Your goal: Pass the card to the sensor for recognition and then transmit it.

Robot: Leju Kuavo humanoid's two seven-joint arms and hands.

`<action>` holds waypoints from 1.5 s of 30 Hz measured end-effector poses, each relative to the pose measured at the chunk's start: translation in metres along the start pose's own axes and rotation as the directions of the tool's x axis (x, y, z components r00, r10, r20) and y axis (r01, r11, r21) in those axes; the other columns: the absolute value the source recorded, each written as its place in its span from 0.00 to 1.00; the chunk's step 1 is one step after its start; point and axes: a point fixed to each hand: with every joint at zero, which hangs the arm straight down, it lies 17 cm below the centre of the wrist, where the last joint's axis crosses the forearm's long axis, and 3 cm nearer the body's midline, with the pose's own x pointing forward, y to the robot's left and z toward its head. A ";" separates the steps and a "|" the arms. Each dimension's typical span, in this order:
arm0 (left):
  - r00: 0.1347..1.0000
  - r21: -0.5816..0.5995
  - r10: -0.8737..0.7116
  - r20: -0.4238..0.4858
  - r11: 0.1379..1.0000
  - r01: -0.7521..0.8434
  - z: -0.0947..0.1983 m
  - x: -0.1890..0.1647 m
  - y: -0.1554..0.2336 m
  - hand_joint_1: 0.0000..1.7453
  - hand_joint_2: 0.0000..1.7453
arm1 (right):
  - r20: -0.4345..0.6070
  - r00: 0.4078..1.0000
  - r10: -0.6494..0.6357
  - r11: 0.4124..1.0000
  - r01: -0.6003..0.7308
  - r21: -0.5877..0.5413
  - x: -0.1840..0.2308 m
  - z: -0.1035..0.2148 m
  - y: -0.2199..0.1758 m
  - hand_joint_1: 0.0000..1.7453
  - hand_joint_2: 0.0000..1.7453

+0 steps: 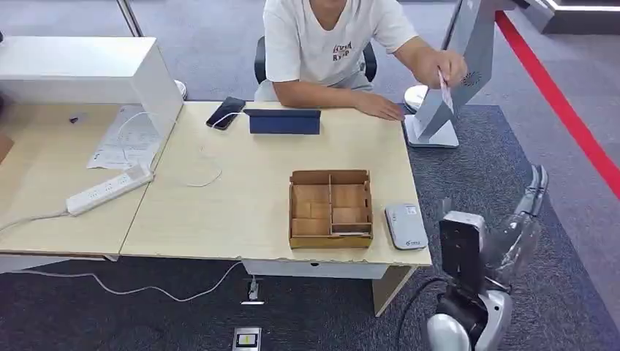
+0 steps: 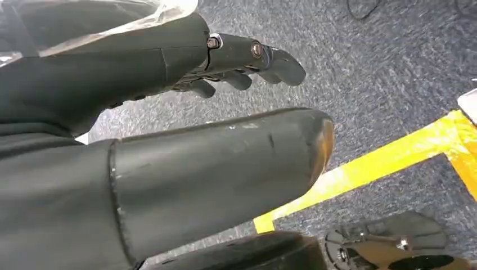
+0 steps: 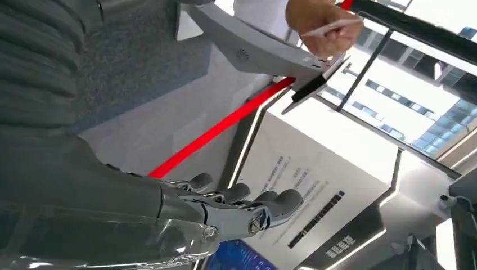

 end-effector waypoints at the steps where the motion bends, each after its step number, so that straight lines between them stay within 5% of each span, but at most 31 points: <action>1: 1.000 0.000 -0.005 0.001 1.000 0.005 0.000 0.002 0.001 0.00 0.00 | -0.009 1.000 0.022 1.000 -0.022 -0.008 0.001 -0.007 0.000 0.00 1.00; 11: 0.998 0.001 -0.055 0.026 0.998 0.055 -0.002 0.015 0.005 0.00 0.00 | 0.027 0.980 0.197 0.980 -0.198 0.027 0.004 -0.043 0.021 0.00 1.00; 20: 0.993 -0.011 -0.106 0.048 0.994 0.106 -0.002 0.029 0.005 0.00 0.00 | 0.113 0.882 0.457 0.880 -0.467 0.084 -0.023 -0.072 0.044 0.00 1.00; 39: 0.985 -0.008 -0.162 0.067 0.987 0.163 -0.003 0.042 0.008 0.00 0.00 | 0.109 0.779 0.617 0.777 -0.625 0.077 -0.066 -0.098 0.044 0.00 1.00; 40: 0.985 -0.009 -0.162 0.066 0.987 0.163 -0.003 0.042 0.008 0.00 0.00 | 0.111 0.777 0.620 0.774 -0.629 0.075 -0.066 -0.098 0.044 0.42 1.00; 41: 0.984 -0.009 -0.162 0.067 0.987 0.163 -0.003 0.043 0.008 0.00 0.00 | 0.111 0.774 0.623 0.772 -0.632 0.074 -0.066 -0.099 0.044 0.42 1.00; 42: 0.984 -0.009 -0.162 0.067 0.987 0.163 -0.003 0.043 0.008 0.00 0.00 | 0.112 0.773 0.624 0.771 -0.633 0.072 -0.066 -0.099 0.044 0.91 1.00; 43: 0.984 -0.009 -0.162 0.068 0.987 0.163 -0.003 0.043 0.008 0.00 0.00 | 0.112 0.773 0.625 0.771 -0.633 0.073 -0.066 -0.099 0.045 1.00 1.00; 45: 0.984 -0.009 -0.162 0.071 0.987 0.163 -0.003 0.043 0.008 0.00 0.00 | 0.111 0.774 0.624 0.771 -0.632 0.074 -0.066 -0.100 0.045 1.00 1.00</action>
